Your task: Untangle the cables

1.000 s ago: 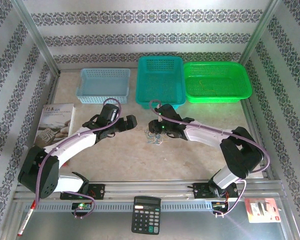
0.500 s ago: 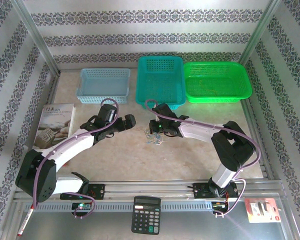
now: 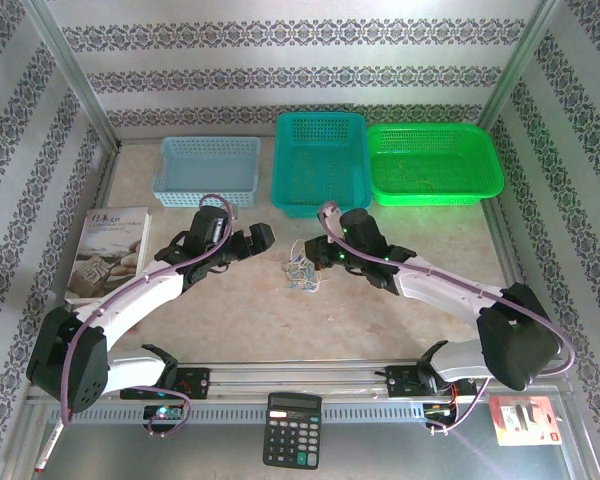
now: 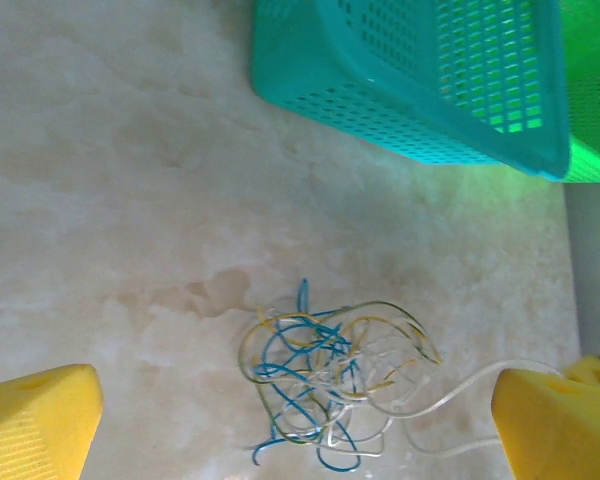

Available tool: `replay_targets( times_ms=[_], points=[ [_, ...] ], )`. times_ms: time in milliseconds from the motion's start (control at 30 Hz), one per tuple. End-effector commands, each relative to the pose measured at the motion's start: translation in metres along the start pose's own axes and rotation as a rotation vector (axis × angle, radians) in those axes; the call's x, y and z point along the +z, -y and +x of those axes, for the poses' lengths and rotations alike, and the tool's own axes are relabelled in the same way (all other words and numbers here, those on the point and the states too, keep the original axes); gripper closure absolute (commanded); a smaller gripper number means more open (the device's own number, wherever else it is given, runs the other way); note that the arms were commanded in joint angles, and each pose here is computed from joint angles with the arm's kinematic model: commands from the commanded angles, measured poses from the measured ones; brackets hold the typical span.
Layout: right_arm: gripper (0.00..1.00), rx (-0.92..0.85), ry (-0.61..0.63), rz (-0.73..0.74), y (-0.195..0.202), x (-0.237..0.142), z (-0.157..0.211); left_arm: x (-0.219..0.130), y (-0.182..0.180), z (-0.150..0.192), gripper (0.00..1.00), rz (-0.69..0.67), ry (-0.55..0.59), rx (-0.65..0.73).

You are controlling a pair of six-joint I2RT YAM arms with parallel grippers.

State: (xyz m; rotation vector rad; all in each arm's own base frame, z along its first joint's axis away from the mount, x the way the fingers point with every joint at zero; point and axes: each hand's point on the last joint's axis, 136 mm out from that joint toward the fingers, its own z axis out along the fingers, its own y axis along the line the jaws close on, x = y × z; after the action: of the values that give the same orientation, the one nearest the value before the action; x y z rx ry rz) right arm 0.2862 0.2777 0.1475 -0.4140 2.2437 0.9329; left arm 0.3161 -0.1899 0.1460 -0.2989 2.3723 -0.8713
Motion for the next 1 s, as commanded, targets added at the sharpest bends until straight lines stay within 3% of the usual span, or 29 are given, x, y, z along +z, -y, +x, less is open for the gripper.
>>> replay_targets(
  times_ms=[0,233,533,967],
  points=[
    [1.0,-0.013,0.038,-0.072,-0.008,-0.004,-0.006,0.002,0.011,-0.003,0.0,0.077,-0.002,-0.007],
    [1.0,0.0,0.096,-0.113,-0.013,-0.013,-0.014,0.009,0.021,0.005,0.0,0.156,-0.037,-0.022],
    [1.0,-0.019,0.267,-0.157,-0.028,-0.049,-0.043,0.005,0.039,0.001,0.0,0.218,-0.028,-0.049],
    [1.0,0.016,0.309,-0.137,-0.015,-0.057,-0.046,0.003,0.046,-0.003,0.0,0.233,-0.015,-0.062]
  ],
)
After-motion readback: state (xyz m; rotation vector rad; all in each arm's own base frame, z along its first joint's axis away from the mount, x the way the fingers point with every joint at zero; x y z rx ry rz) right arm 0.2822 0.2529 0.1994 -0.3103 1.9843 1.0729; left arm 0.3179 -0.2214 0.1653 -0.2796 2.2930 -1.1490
